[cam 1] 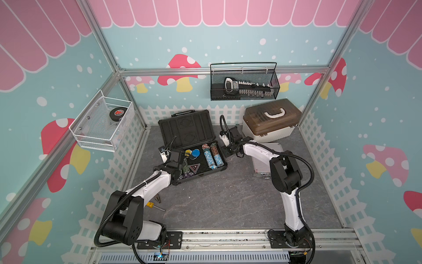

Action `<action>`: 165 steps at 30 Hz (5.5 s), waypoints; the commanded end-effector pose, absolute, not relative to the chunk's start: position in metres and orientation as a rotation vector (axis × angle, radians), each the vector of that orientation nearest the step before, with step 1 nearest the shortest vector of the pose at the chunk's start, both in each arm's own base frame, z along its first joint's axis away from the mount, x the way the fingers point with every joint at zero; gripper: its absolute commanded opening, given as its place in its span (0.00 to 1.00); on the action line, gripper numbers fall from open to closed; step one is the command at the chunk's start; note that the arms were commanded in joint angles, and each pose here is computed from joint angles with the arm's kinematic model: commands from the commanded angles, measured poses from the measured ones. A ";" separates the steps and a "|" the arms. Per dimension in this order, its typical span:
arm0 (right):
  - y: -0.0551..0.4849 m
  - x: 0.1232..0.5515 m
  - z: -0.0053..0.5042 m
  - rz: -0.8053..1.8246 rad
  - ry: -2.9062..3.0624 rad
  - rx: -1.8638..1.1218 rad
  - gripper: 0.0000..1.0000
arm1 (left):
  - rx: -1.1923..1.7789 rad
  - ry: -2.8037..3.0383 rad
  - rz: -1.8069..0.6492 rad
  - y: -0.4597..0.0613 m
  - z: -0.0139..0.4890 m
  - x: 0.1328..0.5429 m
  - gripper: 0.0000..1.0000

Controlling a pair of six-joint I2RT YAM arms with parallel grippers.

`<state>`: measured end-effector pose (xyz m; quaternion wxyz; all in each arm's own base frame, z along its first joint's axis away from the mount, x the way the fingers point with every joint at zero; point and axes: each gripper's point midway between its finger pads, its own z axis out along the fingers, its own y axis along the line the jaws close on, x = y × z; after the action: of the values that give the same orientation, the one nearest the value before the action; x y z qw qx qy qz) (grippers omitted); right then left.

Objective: Close the poker set cases
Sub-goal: Move the poker set case to the center of the board, then close the lid of the poker set case.

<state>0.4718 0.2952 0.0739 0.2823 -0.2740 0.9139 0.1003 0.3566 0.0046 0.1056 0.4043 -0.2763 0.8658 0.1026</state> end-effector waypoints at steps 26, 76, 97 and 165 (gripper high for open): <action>0.318 0.494 0.042 0.314 2.510 -0.721 0.15 | -0.724 2.160 0.206 0.009 0.109 0.359 0.99; 0.168 0.341 0.025 0.011 2.744 -0.376 0.09 | -0.683 2.205 0.133 -0.005 0.096 0.368 0.99; 0.178 0.396 0.128 -0.048 2.499 -0.420 0.36 | -0.614 2.201 0.076 -0.019 0.102 0.373 0.99; 0.234 0.565 0.171 0.195 2.128 -0.457 0.03 | 0.099 2.392 -0.178 -0.142 0.117 0.273 0.99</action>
<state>0.5864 0.2320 0.1652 0.4711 -0.1378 0.8674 0.0817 0.2759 -0.1555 0.1068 0.3531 0.0695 0.9289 -0.0874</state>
